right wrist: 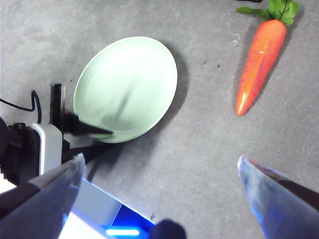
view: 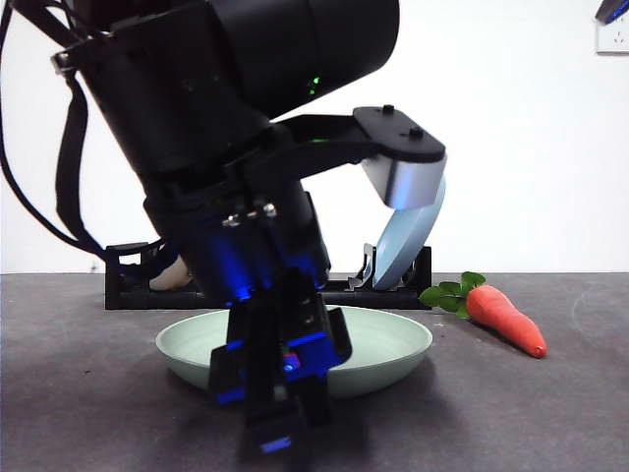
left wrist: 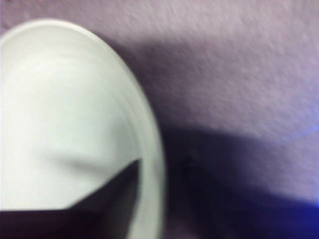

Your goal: Take the green plate from the plate rack,put the plate on the table,take the carrot from the table,put the carrot in the plate

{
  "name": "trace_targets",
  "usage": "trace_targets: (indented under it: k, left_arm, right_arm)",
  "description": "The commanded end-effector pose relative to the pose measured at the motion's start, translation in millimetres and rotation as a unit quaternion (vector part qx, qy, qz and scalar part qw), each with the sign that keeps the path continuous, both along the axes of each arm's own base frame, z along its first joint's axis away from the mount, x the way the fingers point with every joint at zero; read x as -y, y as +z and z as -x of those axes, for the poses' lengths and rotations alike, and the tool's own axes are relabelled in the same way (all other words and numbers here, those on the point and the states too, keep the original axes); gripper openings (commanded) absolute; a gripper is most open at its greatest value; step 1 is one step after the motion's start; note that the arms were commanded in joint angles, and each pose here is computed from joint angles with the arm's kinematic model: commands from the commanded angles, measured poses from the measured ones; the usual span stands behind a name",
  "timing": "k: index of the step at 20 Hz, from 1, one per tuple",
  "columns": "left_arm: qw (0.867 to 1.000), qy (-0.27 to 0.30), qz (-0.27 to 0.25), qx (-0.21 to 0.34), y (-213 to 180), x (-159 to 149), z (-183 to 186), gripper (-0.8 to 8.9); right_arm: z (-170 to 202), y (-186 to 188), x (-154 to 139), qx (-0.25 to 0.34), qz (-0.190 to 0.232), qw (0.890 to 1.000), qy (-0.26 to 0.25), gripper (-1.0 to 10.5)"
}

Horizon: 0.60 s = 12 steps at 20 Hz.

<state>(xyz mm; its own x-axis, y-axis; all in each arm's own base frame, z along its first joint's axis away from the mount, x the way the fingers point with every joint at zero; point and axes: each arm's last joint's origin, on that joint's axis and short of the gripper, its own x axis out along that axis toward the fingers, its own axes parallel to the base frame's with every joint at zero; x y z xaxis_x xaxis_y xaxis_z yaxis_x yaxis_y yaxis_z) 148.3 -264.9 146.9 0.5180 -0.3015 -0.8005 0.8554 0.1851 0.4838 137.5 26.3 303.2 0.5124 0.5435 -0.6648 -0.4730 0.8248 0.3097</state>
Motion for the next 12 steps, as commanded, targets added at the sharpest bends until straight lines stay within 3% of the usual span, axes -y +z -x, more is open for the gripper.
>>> trace_targets:
  k: [1, 4, 7, 10, 12]
  left_arm:
    - [1.0, 0.002, 0.003, -0.006, -1.7, -0.1, 0.6, 2.52]
    - [0.999, 0.036, 0.04, 0.004, 15.4, 1.7, -0.9, 2.52]
    - [0.988, 0.097, 0.124, -0.002, 58.6, 0.3, -0.2, 2.52]
    - [0.961, 0.143, 0.235, -0.013, 113.4, -9.8, 5.7, 2.52]
    - [0.936, 0.169, 0.307, -0.023, 149.3, -24.4, 13.6, 2.52]
  right_arm:
    - [-3.7, 0.7, -0.6, 0.005, -0.002, 1.0, -0.003, 6.0]
    - [-15.2, 0.7, -1.6, 0.017, -0.009, 1.0, -0.011, 6.0]
    - [-38.8, -5.3, -3.0, 0.022, -0.005, 0.999, -0.026, 6.0]
    - [-70.9, -21.3, -5.3, 0.009, 0.001, 0.999, -0.04, 6.0]
    - [-95.2, -37.9, -7.8, -0.005, 0.001, 0.999, -0.043, 6.0]
